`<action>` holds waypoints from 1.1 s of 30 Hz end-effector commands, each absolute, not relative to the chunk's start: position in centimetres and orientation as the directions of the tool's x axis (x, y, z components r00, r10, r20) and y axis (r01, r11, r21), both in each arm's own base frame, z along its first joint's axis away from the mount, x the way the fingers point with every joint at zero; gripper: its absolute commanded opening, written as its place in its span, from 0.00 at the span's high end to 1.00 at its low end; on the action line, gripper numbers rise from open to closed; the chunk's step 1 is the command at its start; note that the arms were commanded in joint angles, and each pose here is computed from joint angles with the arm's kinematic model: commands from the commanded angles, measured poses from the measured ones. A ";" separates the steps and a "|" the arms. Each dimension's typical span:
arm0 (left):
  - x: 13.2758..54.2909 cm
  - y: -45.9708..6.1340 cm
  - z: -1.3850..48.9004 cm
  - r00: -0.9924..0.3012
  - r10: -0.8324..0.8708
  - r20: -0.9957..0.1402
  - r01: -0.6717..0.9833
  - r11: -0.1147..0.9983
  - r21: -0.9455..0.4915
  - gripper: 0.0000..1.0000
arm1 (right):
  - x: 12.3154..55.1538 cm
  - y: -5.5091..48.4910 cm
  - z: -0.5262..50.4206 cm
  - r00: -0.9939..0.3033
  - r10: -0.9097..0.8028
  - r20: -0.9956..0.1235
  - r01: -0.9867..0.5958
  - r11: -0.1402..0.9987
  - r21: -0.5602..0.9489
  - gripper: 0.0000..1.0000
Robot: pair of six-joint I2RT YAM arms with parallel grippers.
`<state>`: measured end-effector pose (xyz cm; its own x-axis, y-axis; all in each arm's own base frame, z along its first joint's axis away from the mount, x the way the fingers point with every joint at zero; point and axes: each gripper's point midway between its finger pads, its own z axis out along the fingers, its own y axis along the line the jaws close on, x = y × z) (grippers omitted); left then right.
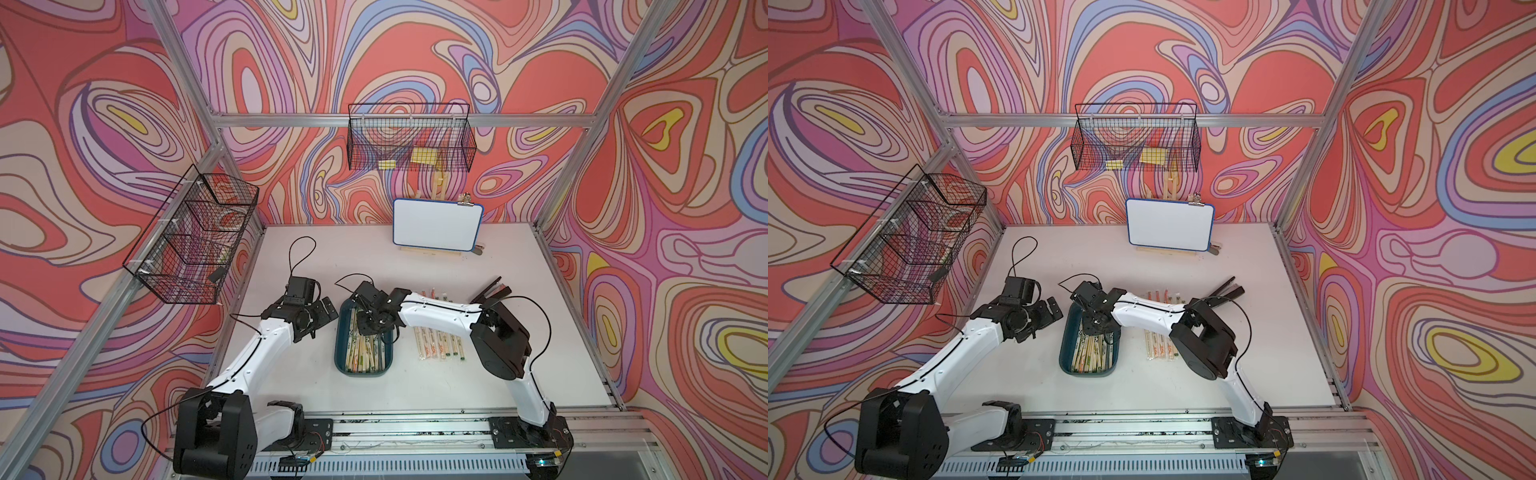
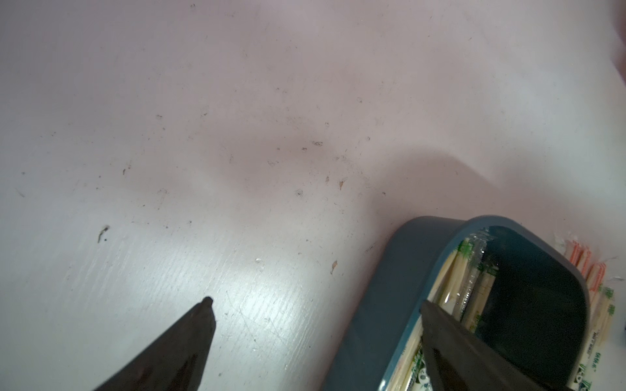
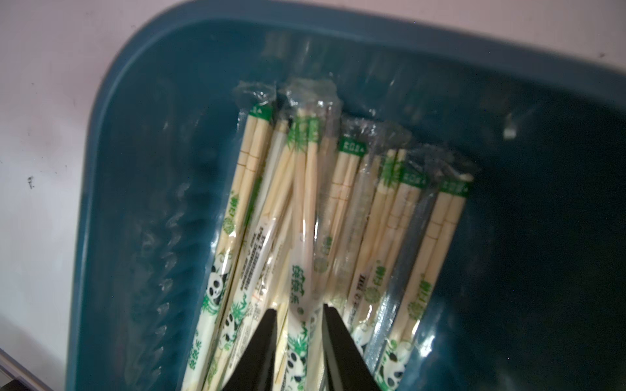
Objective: Take the paired disposable chopsticks out of the storage box
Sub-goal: Pick up the paired disposable chopsticks from the storage box.
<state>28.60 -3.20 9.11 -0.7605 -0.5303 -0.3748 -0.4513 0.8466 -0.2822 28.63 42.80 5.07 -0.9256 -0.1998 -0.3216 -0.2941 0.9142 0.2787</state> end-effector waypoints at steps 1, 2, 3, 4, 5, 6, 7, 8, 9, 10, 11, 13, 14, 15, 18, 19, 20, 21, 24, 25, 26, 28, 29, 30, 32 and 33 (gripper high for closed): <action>28.7 -3.2 9.4 -0.764 -0.525 -0.374 -0.444 0.849 -0.285 0.00 | 28.5 43.2 4.0 -0.929 -0.210 -0.306 -0.296 0.916 0.272 0.72; 28.6 -3.2 9.5 -0.765 -0.526 -0.373 -0.443 0.849 -0.287 0.00 | 28.4 43.2 3.9 -0.930 -0.211 -0.303 -0.296 0.916 0.271 0.72; 28.6 -3.2 9.5 -0.764 -0.526 -0.374 -0.444 0.849 -0.287 0.00 | 28.4 43.2 3.7 -0.930 -0.212 -0.300 -0.296 0.916 0.270 0.73; 28.6 -3.2 9.4 -0.764 -0.527 -0.373 -0.445 0.848 -0.286 0.00 | 28.5 43.2 3.6 -0.930 -0.211 -0.300 -0.296 0.916 0.270 0.74; 28.6 -3.2 9.4 -0.765 -0.526 -0.372 -0.444 0.849 -0.286 0.00 | 28.5 43.3 3.5 -0.930 -0.213 -0.298 -0.296 0.916 0.270 0.75; 28.6 -3.2 9.4 -0.765 -0.526 -0.372 -0.444 0.849 -0.287 0.00 | 28.5 43.3 3.3 -0.931 -0.214 -0.297 -0.297 0.916 0.269 0.76; 28.6 -3.2 9.4 -0.764 -0.527 -0.371 -0.445 0.848 -0.288 0.00 | 28.4 43.3 3.3 -0.931 -0.214 -0.295 -0.296 0.916 0.270 0.77; 28.5 -3.3 9.3 -0.765 -0.527 -0.370 -0.444 0.848 -0.289 0.00 | 28.5 43.4 3.3 -0.930 -0.216 -0.296 -0.299 0.915 0.271 0.79; 28.5 -3.2 9.2 -0.765 -0.528 -0.369 -0.446 0.847 -0.289 0.00 | 28.4 43.4 3.2 -0.931 -0.218 -0.294 -0.300 0.915 0.272 0.81; 28.5 -3.3 9.2 -0.765 -0.529 -0.368 -0.446 0.846 -0.291 0.00 | 28.4 43.4 3.2 -0.930 -0.219 -0.294 -0.301 0.914 0.272 0.84; 28.5 -3.3 9.2 -0.764 -0.530 -0.367 -0.447 0.846 -0.291 0.00 | 28.4 43.3 3.3 -0.930 -0.218 -0.295 -0.300 0.914 0.273 0.86; 28.5 -3.3 9.2 -0.764 -0.532 -0.366 -0.447 0.845 -0.295 0.00 | 28.3 43.3 3.6 -0.930 -0.216 -0.299 -0.301 0.912 0.277 0.89; 28.5 -3.3 9.1 -0.765 -0.532 -0.364 -0.447 0.845 -0.294 0.00 | 28.3 43.3 3.8 -0.929 -0.216 -0.301 -0.302 0.912 0.279 0.90; 28.5 -3.4 9.1 -0.764 -0.533 -0.363 -0.448 0.843 -0.297 0.00 | 28.3 43.2 4.1 -0.928 -0.213 -0.305 -0.302 0.911 0.281 0.90; 28.5 -3.5 9.1 -0.765 -0.534 -0.360 -0.446 0.843 -0.301 0.00 | 28.2 42.9 5.0 -0.926 -0.207 -0.316 -0.300 0.910 0.285 0.91; 28.5 -3.5 9.1 -0.765 -0.534 -0.359 -0.446 0.843 -0.302 0.00 | 28.2 42.8 5.3 -0.925 -0.205 -0.321 -0.301 0.910 0.285 0.91; 28.5 -3.5 9.2 -0.765 -0.534 -0.360 -0.445 0.842 -0.303 0.00 | 28.2 42.7 5.6 -0.923 -0.202 -0.327 -0.300 0.910 0.287 0.91; 28.5 -3.5 9.1 -0.765 -0.534 -0.359 -0.446 0.842 -0.303 0.00 | 28.3 42.6 6.0 -0.921 -0.200 -0.334 -0.301 0.909 0.287 0.91; 28.5 -3.6 9.1 -0.767 -0.532 -0.358 -0.443 0.843 -0.304 0.00 | 28.3 42.3 6.9 -0.917 -0.192 -0.351 -0.301 0.909 0.289 0.91; 28.5 -3.6 9.1 -0.768 -0.532 -0.358 -0.443 0.844 -0.303 0.00 | 28.3 42.3 7.1 -0.915 -0.192 -0.356 -0.303 0.908 0.290 0.91; 28.5 -3.5 9.1 -0.767 -0.532 -0.358 -0.443 0.844 -0.303 0.00 | 28.4 42.3 7.3 -0.913 -0.191 -0.360 -0.305 0.907 0.291 0.91; 28.5 -3.6 9.1 -0.767 -0.533 -0.357 -0.443 0.843 -0.305 0.00 | 28.5 42.3 7.4 -0.910 -0.192 -0.367 -0.308 0.906 0.291 0.91; 28.5 -3.6 9.2 -0.767 -0.532 -0.357 -0.442 0.843 -0.307 0.00 | 28.5 42.3 7.4 -0.911 -0.194 -0.365 -0.309 0.905 0.291 0.90; 28.5 -3.6 9.2 -0.768 -0.533 -0.356 -0.442 0.842 -0.309 0.00 | 28.6 42.4 7.2 -0.911 -0.194 -0.364 -0.308 0.906 0.289 0.89; 28.5 -3.7 9.2 -0.767 -0.534 -0.356 -0.441 0.842 -0.311 0.00 | 28.6 42.5 6.6 -0.912 -0.196 -0.359 -0.307 0.908 0.285 0.89; 28.5 -3.7 9.2 -0.766 -0.535 -0.356 -0.442 0.841 -0.312 0.00 | 28.6 42.6 6.3 -0.913 -0.200 -0.355 -0.309 0.908 0.284 0.89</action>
